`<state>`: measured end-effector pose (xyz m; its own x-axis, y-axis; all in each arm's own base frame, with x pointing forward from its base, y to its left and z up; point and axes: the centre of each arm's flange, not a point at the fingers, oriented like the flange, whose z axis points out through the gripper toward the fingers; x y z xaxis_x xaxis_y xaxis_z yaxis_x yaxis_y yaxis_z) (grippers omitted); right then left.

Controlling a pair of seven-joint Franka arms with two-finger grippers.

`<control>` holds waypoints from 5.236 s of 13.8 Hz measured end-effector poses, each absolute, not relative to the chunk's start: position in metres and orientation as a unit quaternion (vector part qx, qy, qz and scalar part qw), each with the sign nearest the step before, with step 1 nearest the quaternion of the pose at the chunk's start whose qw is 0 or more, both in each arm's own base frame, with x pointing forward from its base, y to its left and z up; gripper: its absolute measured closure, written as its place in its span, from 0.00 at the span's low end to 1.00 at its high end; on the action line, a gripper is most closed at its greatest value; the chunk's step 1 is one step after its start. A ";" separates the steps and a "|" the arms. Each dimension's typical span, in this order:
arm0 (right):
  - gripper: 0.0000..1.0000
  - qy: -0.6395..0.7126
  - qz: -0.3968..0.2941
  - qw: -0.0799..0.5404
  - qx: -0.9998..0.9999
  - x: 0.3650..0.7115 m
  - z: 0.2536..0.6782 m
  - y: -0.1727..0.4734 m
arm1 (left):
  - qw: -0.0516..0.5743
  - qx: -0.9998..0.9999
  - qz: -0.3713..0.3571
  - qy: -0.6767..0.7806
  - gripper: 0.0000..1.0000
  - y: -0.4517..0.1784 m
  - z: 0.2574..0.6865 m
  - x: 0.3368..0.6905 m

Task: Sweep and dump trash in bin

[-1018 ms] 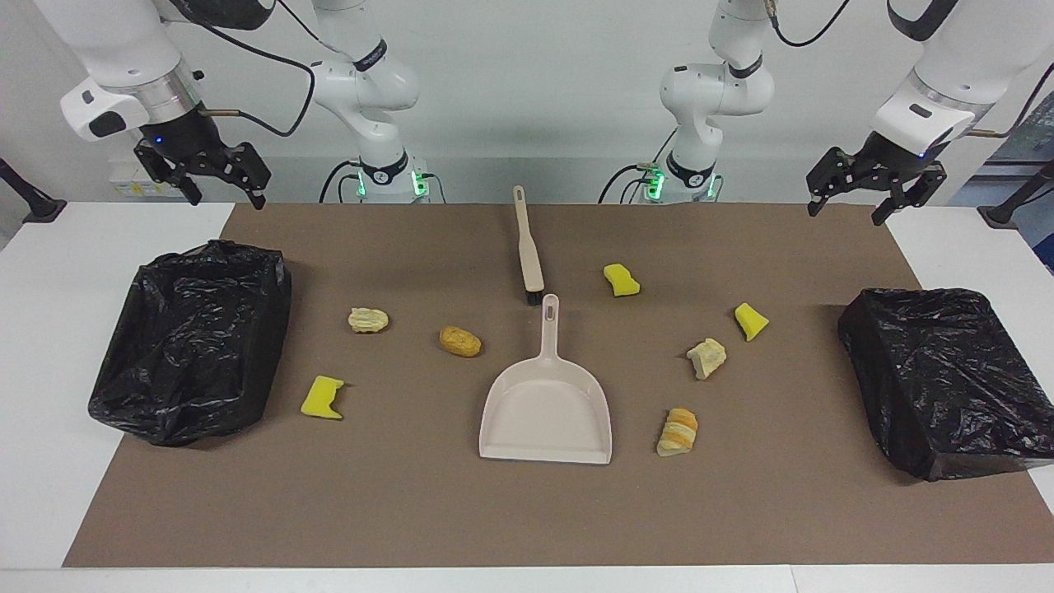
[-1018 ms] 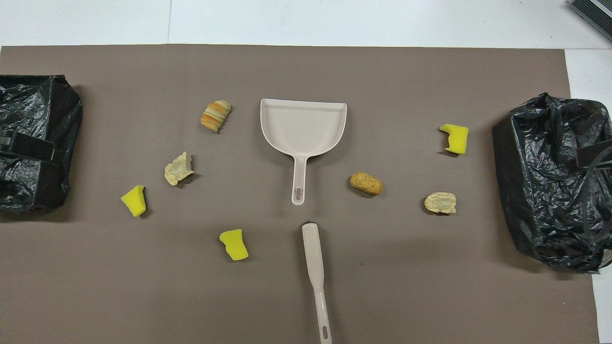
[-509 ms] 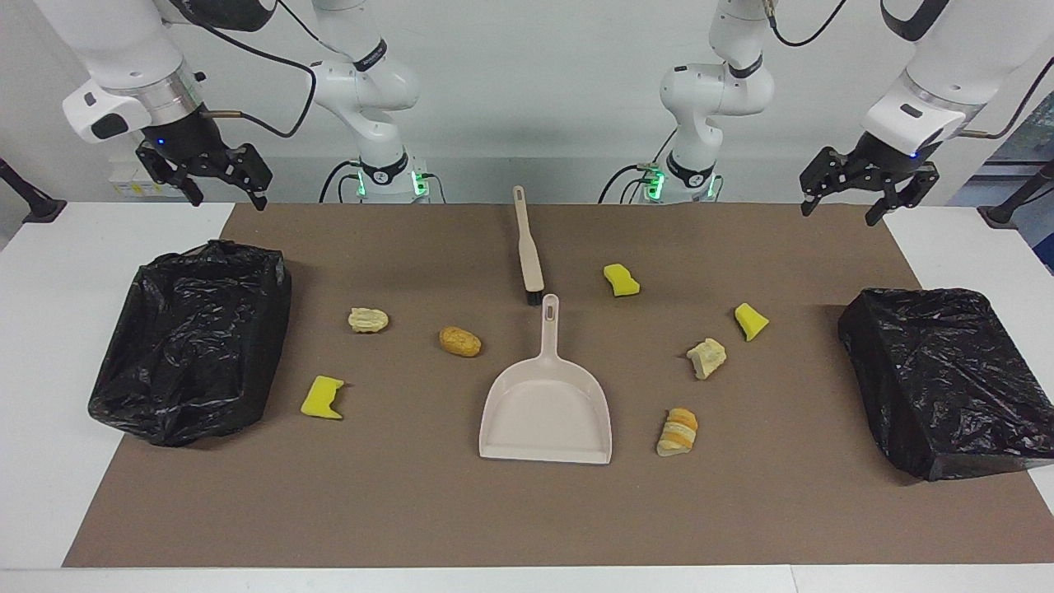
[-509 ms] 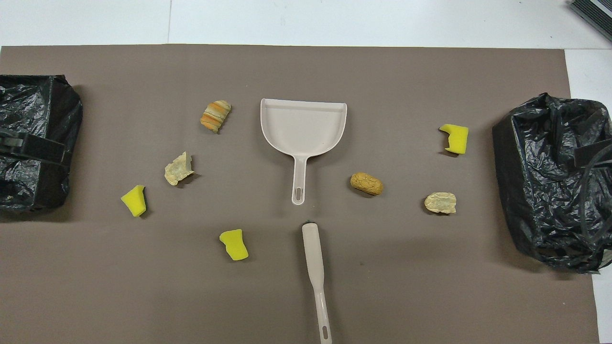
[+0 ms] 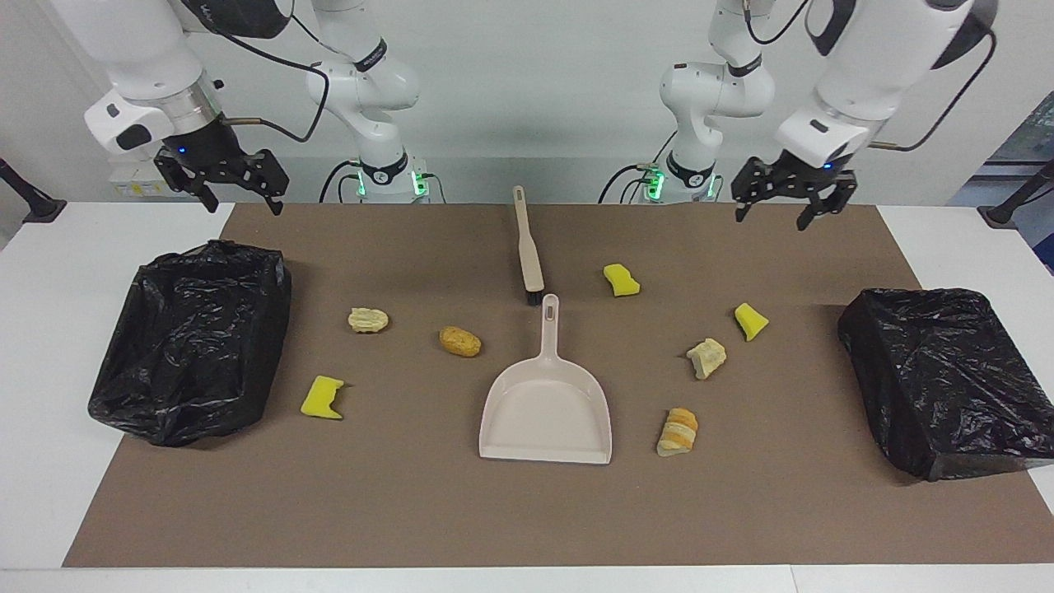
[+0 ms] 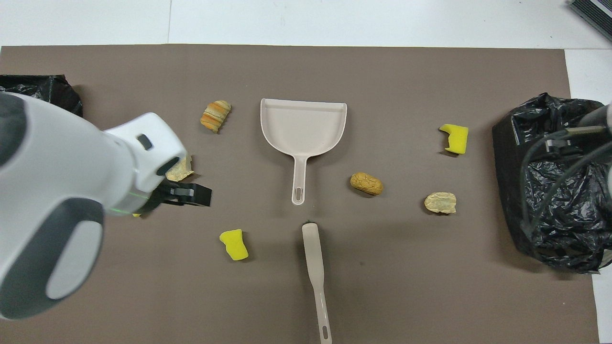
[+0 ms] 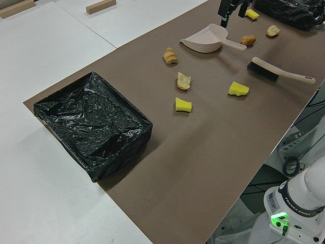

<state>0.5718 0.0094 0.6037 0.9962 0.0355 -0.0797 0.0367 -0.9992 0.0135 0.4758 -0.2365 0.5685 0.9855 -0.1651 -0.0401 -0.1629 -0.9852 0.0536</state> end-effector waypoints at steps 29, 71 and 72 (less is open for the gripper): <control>0.02 -0.066 -0.022 0.008 0.998 0.585 0.357 0.406 | -0.030 0.991 -0.053 -0.122 0.73 -0.439 0.361 0.250; 0.69 0.661 -0.123 0.111 0.732 0.575 0.408 0.255 | -0.057 0.966 -0.116 0.224 0.73 -0.029 0.384 0.463; 0.69 0.661 -0.123 0.112 0.731 0.575 0.407 0.256 | -0.065 0.964 -0.119 0.230 0.73 -0.047 0.376 0.457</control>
